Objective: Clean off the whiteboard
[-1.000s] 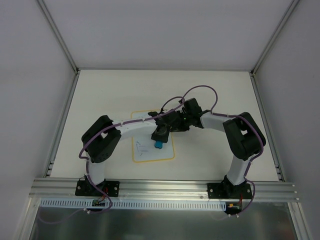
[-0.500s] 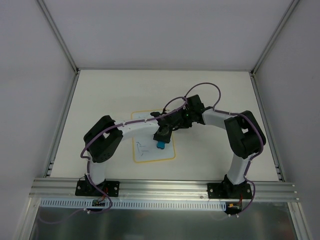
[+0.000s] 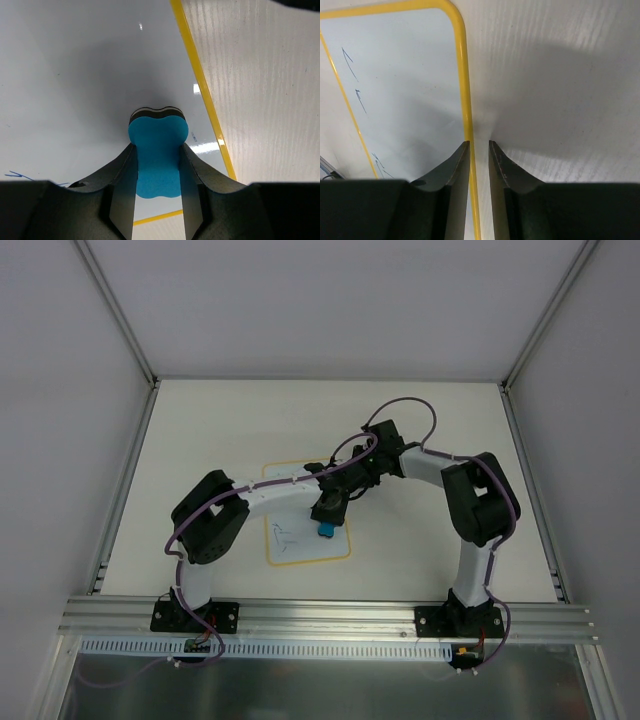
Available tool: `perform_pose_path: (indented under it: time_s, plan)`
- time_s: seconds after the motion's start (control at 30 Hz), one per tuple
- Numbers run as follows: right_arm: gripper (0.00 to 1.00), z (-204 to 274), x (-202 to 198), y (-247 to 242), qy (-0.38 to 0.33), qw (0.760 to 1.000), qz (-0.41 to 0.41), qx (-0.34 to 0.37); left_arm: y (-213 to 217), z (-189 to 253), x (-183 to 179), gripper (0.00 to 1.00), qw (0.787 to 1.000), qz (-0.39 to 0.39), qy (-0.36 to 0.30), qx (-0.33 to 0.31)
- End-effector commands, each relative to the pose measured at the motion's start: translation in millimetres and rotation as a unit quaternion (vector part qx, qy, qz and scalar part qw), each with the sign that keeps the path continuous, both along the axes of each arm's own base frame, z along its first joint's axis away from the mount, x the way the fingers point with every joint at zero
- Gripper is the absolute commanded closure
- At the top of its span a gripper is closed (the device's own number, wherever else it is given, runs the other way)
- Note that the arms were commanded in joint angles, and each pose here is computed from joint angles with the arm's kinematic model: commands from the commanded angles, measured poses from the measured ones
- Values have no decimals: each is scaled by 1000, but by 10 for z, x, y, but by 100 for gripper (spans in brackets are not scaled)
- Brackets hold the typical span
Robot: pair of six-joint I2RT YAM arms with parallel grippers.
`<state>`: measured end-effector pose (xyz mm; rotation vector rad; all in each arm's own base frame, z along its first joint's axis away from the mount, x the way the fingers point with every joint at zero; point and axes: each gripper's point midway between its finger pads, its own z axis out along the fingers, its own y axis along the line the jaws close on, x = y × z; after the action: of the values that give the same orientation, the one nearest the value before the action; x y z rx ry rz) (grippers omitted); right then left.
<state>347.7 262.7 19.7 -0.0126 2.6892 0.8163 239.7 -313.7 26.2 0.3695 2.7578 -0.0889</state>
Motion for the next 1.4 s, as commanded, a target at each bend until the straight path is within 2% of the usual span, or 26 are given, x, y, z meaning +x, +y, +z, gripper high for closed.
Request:
perform_pose_path:
  time_s: [0.0,0.37,0.8,1.1,1.37]
  plan:
    - [75,-284,-127,-92,41,998,5,-37,-51,19,-61,100,1000,-5,9,-5]
    - [77,-308,-171,-19,50,997,8,-57,-67,27,-68,100,1000,-13,7,-12]
    - [100,-324,-197,-30,62,994,-1,-91,-95,60,-90,100,999,-32,1,-30]
    - [100,-328,-201,-40,64,994,-4,-93,-182,-72,-160,100,998,-46,32,-35]
    - [100,-334,-187,-62,64,993,-9,-97,-42,-225,-560,100,996,-30,76,-26]
